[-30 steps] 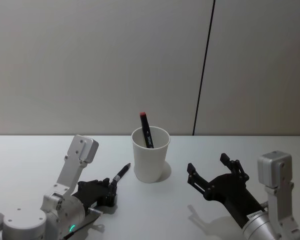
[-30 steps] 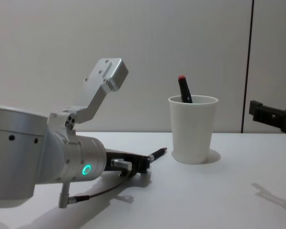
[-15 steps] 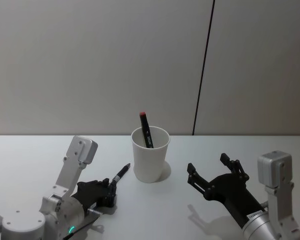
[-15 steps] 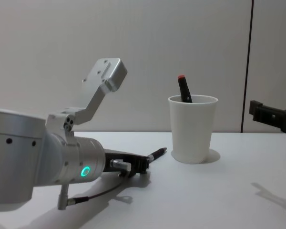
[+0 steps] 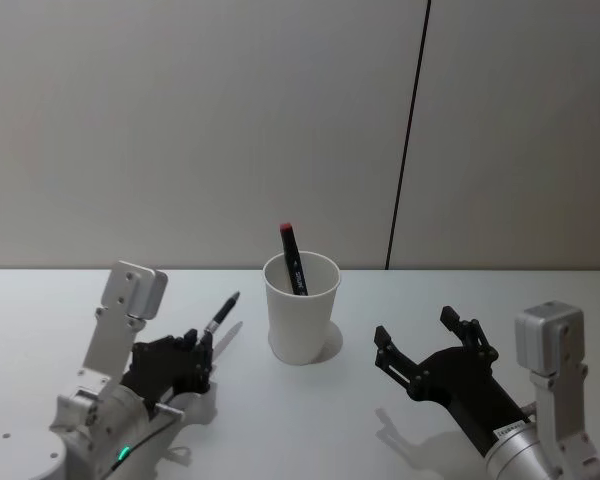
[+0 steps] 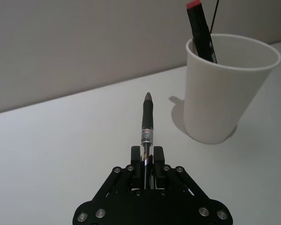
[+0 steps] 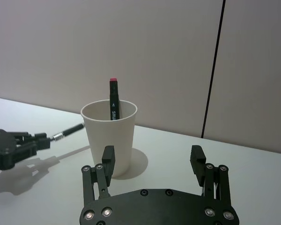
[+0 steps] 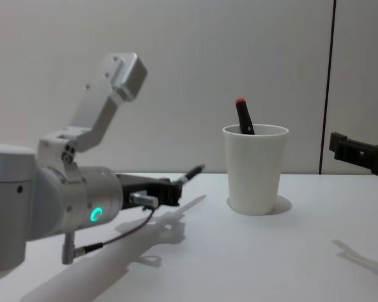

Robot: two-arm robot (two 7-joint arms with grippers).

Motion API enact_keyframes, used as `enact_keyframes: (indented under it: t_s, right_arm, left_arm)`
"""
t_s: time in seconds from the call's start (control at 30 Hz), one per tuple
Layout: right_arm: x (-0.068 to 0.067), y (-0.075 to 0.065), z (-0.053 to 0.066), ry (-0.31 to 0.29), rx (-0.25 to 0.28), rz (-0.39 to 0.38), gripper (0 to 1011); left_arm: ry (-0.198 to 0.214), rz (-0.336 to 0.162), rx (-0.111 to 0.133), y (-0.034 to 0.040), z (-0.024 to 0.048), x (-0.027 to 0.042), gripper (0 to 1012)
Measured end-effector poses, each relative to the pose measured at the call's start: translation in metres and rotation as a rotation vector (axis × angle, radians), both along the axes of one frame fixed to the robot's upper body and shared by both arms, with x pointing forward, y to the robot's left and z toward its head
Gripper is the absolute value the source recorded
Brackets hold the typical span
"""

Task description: Place the pen into the pen holder.

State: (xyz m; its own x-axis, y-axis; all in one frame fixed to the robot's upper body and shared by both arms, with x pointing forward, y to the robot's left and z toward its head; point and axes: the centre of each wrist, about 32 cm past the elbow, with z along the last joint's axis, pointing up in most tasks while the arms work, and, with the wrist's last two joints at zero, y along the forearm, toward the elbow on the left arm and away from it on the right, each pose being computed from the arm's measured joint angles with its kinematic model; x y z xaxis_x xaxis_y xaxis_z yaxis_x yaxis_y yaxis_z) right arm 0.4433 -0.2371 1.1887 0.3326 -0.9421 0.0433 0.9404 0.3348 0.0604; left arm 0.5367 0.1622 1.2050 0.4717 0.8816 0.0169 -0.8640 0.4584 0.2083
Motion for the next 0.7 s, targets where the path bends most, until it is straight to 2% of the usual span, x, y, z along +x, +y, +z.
enact_keyframes:
  t_s: [0.1, 0.3, 0.33, 0.53, 0.63, 0.7]
  right_arm:
    - [0.0, 0.0, 0.0, 0.0, 0.0, 0.0, 1001]
    - [0.0, 0.0, 0.0, 0.0, 0.0, 0.0, 1001]
    - [0.0, 0.0, 0.0, 0.0, 0.0, 0.0, 1001]
    - [0.0, 0.0, 0.0, 0.0, 0.0, 0.0, 1001]
    - [0.0, 0.0, 0.0, 0.0, 0.0, 0.0, 1001]
    - [0.0, 0.0, 0.0, 0.001, 0.002, 0.0, 1001]
  left_arm:
    - [-0.05, 0.021, -0.014, 0.004, 0.0032, -0.0035, 168]
    - [-0.121, 0.046, -0.038, 0.0097, 0.0086, -0.0077, 168]
    - [-0.146, 0.051, -0.047, 0.0112, 0.0102, -0.0089, 168]
    - [-0.223, 0.063, -0.077, 0.0156, 0.0159, -0.0117, 167]
    - [-0.283, 0.068, -0.099, 0.0183, 0.0205, -0.0131, 168]
    - [-0.307, 0.067, -0.108, 0.0192, 0.0222, -0.0134, 167]
